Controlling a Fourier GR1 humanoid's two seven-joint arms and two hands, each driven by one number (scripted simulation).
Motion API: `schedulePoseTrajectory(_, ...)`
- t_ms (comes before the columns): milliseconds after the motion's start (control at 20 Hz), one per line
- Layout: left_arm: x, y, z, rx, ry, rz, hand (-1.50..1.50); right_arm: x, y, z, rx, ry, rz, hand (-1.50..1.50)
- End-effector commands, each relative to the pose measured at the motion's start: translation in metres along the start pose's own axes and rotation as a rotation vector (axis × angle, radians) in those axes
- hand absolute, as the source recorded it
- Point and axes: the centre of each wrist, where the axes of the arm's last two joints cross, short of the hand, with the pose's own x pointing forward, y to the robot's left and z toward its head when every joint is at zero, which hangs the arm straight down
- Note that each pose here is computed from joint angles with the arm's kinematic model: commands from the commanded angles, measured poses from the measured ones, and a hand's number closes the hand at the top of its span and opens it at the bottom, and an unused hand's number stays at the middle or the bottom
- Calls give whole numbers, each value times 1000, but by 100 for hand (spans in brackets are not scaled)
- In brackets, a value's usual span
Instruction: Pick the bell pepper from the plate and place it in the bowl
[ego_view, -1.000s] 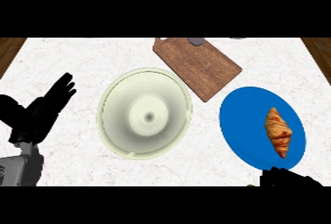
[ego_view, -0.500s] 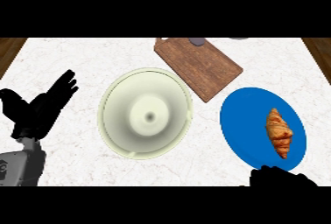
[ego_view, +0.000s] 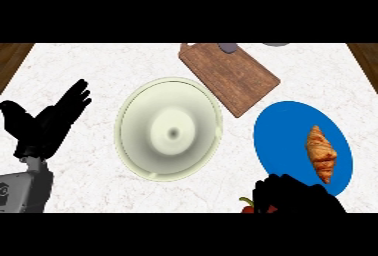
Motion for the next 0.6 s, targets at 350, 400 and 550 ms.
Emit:
schedulePoseTrajectory(350, -8, -10, -8, -14, -6, -9, 0, 44, -31, -3, -136, -36, -145, 150)
schedulePoseTrajectory(400, 19, -17, -11, -20, -33, 0, 0, 47, -34, -11, -135, -33, -150, 150)
schedulePoseTrajectory(550, 10, -5, -11, -27, -15, -6, 0, 57, -51, -35, -184, -22, -198, 150)
